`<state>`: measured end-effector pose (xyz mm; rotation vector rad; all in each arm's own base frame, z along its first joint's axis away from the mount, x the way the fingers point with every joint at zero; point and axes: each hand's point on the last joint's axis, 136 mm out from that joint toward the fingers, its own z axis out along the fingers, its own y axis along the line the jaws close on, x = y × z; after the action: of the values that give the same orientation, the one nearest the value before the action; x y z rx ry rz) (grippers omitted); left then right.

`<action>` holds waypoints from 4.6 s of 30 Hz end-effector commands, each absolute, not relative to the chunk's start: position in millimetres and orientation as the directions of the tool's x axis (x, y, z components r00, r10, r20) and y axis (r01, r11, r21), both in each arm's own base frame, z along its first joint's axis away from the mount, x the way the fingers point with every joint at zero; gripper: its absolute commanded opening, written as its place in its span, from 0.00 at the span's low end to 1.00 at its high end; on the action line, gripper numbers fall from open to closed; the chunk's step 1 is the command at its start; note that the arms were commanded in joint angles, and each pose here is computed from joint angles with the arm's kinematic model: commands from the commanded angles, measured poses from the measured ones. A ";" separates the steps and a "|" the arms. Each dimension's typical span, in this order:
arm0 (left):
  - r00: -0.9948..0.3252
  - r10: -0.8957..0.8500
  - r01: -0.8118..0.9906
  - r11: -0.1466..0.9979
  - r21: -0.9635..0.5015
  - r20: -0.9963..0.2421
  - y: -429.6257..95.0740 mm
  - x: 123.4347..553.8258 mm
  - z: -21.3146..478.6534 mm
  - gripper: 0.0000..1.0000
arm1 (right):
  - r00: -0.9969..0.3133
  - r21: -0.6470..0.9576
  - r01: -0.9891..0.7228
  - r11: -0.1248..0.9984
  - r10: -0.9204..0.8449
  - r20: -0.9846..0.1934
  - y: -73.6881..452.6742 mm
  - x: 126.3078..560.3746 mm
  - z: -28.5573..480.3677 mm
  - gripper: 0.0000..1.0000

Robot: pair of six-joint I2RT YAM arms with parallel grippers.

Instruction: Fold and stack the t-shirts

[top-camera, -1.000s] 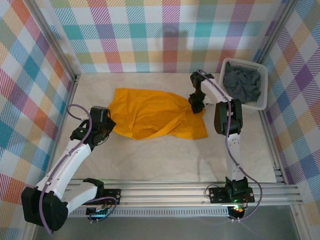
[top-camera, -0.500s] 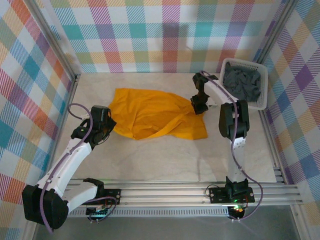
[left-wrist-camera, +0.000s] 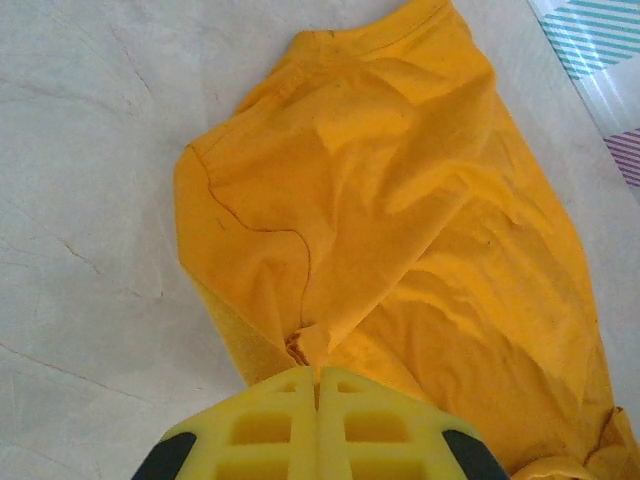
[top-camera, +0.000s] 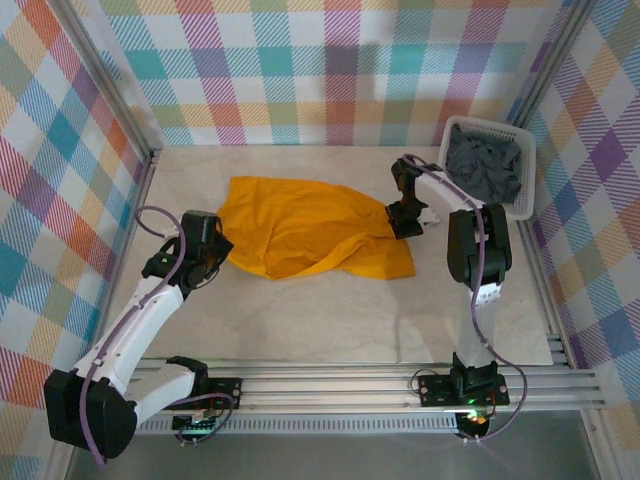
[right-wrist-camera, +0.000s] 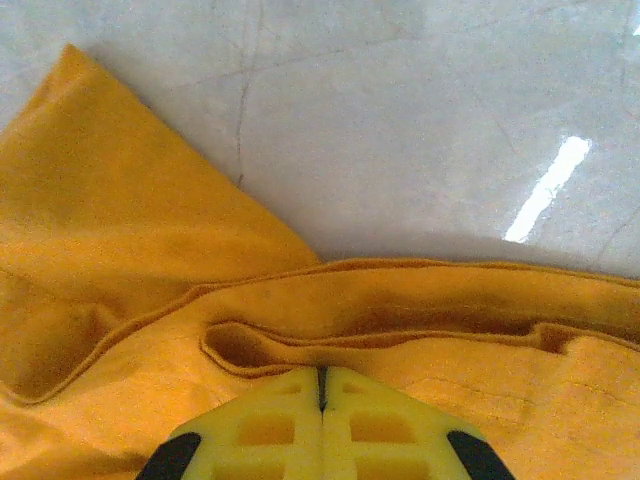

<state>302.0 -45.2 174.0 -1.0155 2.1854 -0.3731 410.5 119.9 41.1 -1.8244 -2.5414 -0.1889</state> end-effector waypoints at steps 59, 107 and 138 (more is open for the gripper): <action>-0.441 -0.713 -0.525 0.698 -0.487 -0.546 -50.3 355.3 231.8 0.00 | -0.505 0.468 0.738 0.486 0.858 -0.096 121.9 492.0 149.0 0.00; -0.332 -0.678 -0.185 0.729 -0.660 -0.656 -43.7 535.2 430.4 0.00 | -0.593 0.847 -0.073 0.527 0.660 -0.462 139.0 552.8 386.6 0.00; -0.503 -0.836 -0.415 0.457 -0.786 -0.221 -98.2 282.4 232.8 0.51 | -0.525 0.604 0.574 0.553 0.814 -0.247 18.1 351.3 158.6 0.45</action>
<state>292.6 -100.4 219.0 -0.9528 2.2126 -0.8128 370.2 30.6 161.7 -1.5225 -3.1445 -1.0310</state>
